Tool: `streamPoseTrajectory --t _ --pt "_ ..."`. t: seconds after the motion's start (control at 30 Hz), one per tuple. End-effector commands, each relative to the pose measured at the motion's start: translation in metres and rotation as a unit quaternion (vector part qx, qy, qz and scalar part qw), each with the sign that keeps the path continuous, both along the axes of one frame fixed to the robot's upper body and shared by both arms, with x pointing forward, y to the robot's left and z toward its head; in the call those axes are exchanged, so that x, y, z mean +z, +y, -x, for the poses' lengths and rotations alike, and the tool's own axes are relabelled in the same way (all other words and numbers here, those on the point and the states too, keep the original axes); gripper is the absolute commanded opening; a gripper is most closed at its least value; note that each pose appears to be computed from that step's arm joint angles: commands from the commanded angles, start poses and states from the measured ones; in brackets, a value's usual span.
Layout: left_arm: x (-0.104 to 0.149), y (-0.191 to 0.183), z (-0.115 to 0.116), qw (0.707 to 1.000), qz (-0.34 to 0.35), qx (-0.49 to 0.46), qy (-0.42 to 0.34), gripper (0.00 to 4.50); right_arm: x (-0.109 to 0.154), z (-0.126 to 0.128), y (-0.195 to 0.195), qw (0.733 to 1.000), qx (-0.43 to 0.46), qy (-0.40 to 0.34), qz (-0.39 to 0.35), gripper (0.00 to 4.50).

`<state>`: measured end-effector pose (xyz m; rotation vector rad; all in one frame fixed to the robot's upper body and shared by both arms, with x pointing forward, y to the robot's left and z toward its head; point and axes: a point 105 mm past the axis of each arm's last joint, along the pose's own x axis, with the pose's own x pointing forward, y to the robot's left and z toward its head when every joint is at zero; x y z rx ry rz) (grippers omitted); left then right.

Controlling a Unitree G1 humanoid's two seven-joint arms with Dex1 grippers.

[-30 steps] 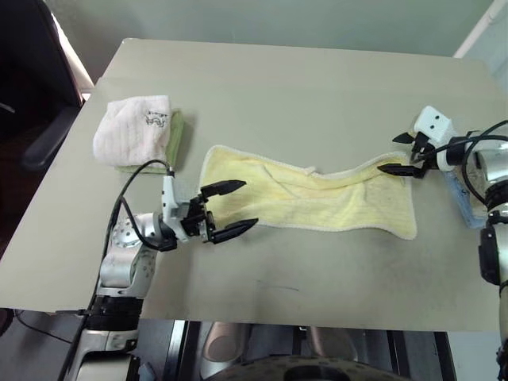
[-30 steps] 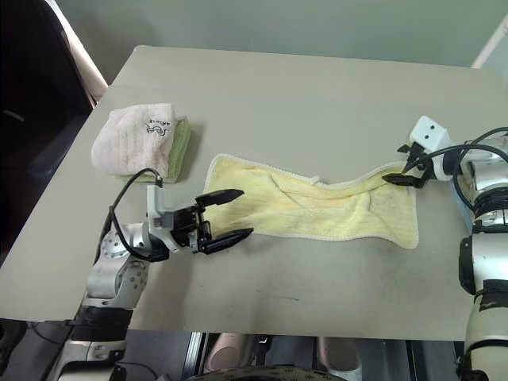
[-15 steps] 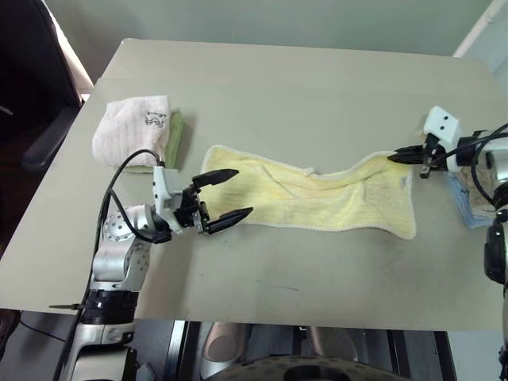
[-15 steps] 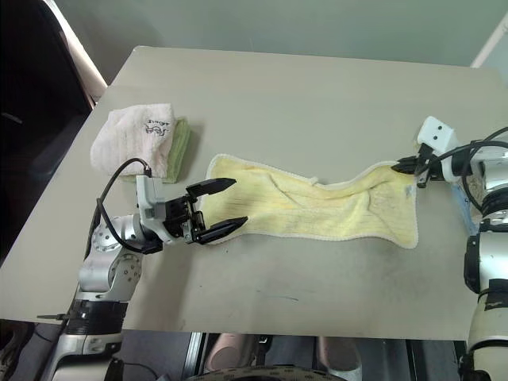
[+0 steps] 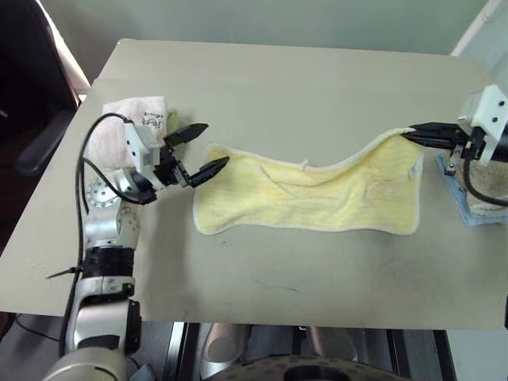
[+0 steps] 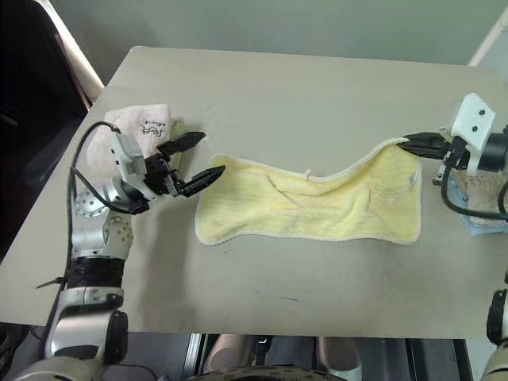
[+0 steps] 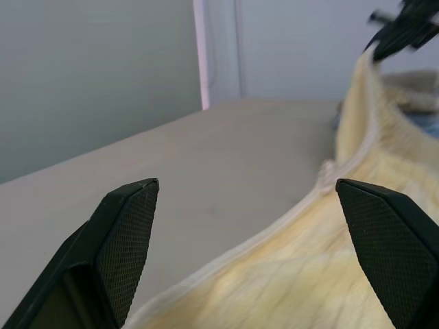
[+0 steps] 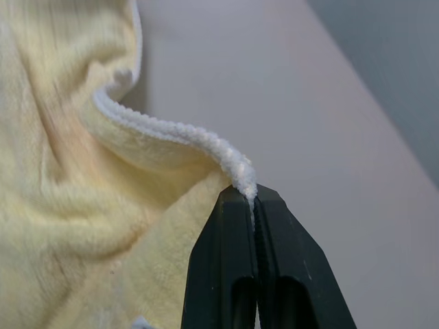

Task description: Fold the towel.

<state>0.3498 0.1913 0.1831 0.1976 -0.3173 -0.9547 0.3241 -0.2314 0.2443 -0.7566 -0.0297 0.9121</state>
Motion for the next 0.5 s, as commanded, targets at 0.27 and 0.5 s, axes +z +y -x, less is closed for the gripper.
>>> streamPoseTrajectory --t 0.27,0.5 --pt "-0.003 0.014 -0.034 0.996 -0.068 0.047 0.011 4.5 0.067 0.041 0.022 0.993 0.004 -0.114 -0.037 0.02" --pt "-0.027 0.01 -0.046 0.992 -0.099 0.06 0.047 4.5 0.095 0.067 0.04 0.988 0.035 -0.143 -0.05 0.02"
